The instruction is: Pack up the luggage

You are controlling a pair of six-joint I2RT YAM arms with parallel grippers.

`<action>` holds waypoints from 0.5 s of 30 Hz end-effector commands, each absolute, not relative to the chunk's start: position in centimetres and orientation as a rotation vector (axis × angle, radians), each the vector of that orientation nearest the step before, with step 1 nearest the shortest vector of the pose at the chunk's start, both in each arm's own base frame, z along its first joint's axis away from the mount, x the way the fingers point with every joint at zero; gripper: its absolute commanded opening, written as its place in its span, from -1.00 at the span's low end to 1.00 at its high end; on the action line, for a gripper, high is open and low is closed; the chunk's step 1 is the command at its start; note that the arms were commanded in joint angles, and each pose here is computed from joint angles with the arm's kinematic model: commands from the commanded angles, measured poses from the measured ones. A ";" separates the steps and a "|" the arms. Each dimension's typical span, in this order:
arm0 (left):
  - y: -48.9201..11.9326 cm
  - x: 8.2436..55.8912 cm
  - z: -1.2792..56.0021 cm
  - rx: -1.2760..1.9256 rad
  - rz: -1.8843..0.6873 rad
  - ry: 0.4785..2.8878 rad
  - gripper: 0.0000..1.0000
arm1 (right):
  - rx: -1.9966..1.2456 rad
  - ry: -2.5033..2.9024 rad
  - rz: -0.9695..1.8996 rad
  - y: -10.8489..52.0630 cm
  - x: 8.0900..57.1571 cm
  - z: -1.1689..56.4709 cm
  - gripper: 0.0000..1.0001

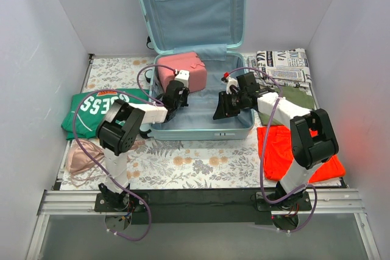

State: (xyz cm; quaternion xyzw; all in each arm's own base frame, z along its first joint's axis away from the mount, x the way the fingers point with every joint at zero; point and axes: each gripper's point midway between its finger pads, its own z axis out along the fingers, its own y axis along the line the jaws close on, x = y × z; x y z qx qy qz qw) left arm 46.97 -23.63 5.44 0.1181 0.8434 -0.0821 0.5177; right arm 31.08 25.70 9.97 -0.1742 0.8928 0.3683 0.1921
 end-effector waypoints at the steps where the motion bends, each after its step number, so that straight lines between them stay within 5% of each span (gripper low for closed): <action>1: -21.2 50.6 9.0 0.088 -0.106 1.893 -1.00 | -0.530 2.460 0.997 25.3 31.1 11.0 -0.23; 15: -20.0 46.4 10.6 0.202 -0.131 2.038 -1.00 | -0.541 2.412 0.967 25.3 32.3 12.2 -0.23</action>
